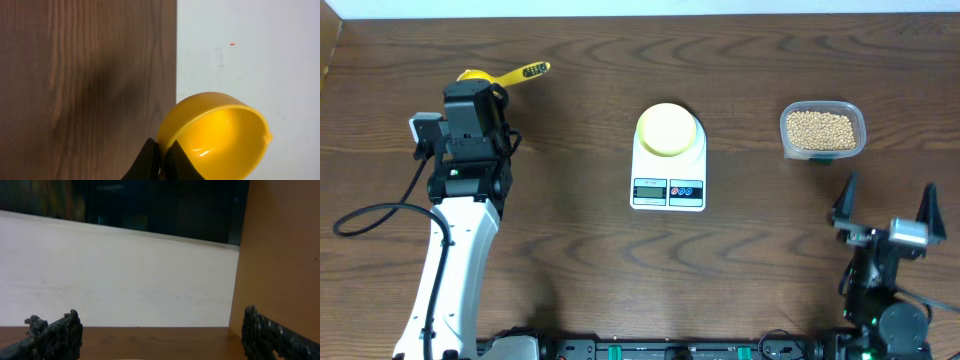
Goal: Scoop item into bowl and weigh 50g on scale
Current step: 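Move the right gripper toward the scoop handle held by left, then close the right gripper on the yellow scoop handle, then open the left gripper and pull the scoop away with right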
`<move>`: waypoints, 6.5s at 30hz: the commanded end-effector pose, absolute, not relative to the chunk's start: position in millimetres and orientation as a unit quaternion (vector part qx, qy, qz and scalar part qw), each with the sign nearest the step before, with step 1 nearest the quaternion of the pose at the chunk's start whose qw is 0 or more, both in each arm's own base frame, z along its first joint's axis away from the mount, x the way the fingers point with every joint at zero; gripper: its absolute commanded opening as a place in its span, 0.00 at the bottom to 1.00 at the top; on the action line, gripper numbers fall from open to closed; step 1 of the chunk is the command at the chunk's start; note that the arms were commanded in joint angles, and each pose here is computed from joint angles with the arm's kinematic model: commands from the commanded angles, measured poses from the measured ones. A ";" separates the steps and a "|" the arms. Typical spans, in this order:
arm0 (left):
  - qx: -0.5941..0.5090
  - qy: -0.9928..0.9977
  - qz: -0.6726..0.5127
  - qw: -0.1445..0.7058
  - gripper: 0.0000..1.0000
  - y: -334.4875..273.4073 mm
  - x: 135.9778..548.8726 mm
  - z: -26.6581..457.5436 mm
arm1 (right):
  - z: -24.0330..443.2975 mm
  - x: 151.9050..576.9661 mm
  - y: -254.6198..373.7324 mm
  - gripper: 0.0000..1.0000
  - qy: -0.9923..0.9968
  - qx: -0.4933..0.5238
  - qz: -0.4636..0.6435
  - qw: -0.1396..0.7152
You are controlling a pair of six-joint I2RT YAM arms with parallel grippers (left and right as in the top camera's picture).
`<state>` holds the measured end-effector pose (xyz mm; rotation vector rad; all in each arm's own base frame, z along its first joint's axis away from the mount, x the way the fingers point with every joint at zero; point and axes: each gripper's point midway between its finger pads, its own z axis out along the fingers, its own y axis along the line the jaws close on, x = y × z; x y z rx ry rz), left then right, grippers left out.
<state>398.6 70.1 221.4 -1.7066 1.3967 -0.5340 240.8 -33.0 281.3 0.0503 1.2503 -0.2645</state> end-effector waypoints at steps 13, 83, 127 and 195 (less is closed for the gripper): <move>-0.683 0.540 -0.217 0.441 0.08 76.3 401.1 235.2 | 348.9 415.5 53.2 0.99 0.674 -0.197 0.061 0.710; -0.547 0.637 -0.401 0.366 0.07 -70.7 425.1 264.1 | 312.6 414.1 324.6 0.95 0.563 -0.393 0.608 0.400; -0.533 0.649 -0.407 0.360 0.08 -86.6 422.0 264.0 | 301.5 414.5 335.4 0.39 0.589 -0.370 0.611 0.377; -0.556 0.680 -0.355 0.321 0.96 -82.1 404.7 231.2 | 300.3 536.4 157.4 0.01 0.620 -0.314 0.379 0.612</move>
